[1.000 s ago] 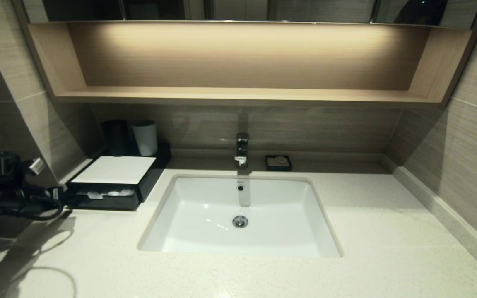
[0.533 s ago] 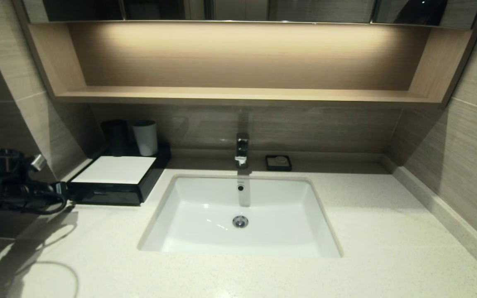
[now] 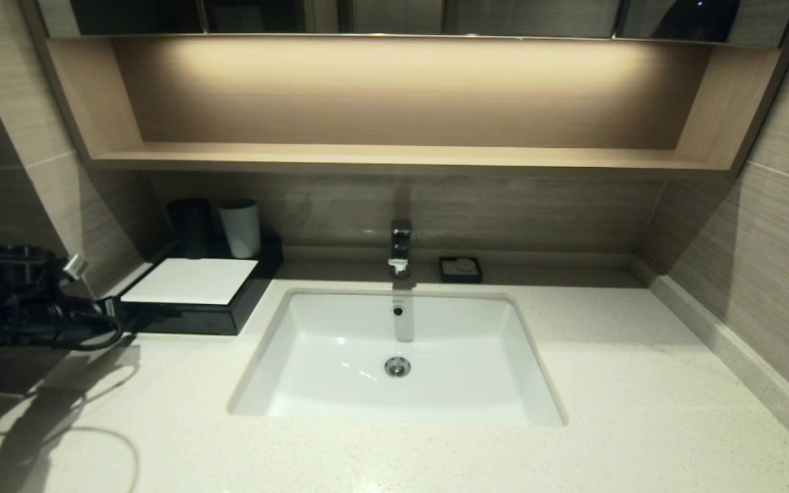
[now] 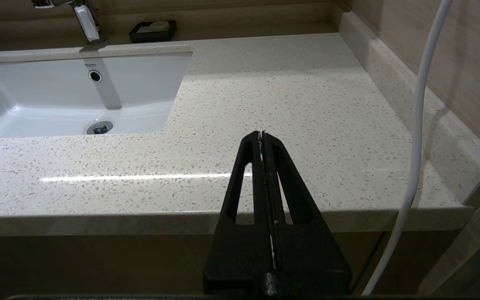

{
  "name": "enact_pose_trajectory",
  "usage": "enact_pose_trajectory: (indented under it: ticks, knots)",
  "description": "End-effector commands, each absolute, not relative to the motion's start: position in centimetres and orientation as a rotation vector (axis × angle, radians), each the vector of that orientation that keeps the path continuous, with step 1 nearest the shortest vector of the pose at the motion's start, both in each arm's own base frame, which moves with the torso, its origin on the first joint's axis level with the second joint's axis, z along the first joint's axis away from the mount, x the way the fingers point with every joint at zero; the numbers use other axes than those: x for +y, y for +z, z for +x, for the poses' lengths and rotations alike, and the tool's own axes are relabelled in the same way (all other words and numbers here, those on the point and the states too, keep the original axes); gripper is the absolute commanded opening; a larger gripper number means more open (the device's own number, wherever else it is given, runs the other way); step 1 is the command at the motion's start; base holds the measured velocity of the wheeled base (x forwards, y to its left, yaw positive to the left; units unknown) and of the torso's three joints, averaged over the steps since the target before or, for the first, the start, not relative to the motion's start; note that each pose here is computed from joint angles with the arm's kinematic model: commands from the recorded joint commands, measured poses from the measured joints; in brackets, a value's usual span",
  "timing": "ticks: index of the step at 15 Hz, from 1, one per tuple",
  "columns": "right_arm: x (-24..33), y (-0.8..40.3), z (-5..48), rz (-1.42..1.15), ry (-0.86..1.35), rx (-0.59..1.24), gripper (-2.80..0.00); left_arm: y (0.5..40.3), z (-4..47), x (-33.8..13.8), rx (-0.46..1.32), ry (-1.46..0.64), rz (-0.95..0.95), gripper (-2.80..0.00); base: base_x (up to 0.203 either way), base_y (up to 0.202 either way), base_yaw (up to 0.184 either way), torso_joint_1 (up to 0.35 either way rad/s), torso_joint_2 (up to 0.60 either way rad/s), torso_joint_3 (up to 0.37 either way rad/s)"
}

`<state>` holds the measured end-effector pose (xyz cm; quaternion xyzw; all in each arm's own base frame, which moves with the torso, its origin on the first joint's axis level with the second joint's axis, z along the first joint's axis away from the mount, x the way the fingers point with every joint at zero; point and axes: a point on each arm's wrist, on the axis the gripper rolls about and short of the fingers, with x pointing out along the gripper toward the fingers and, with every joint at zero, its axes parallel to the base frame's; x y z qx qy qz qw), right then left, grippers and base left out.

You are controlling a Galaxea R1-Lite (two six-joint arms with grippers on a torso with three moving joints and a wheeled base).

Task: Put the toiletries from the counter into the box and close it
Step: Close the drawer

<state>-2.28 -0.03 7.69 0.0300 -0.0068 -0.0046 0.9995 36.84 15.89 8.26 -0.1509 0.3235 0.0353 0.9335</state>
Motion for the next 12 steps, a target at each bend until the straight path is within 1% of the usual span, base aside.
enact_pose_trajectory:
  ticks: [1,9,12]
  knots:
    - [-0.03,7.69,-2.27,0.06,-0.009,-0.013,-2.8,8.28,37.13,15.99,0.648,0.073,-0.309,-2.8,0.0,0.0,0.0,0.0,0.0,0.0]
    - [-0.03,7.69,-2.27,0.06,-0.009,-0.013,-2.8,7.77,37.58,15.78,0.653,0.067,-0.319,-2.8,0.0,0.0,0.0,0.0,0.0,0.0]
    - [-0.03,7.69,-2.27,0.06,-0.009,-0.013,-2.8,7.82,37.88,15.91,0.624,0.069,-0.317,-2.8,0.0,0.0,0.0,0.0,0.0,0.0]
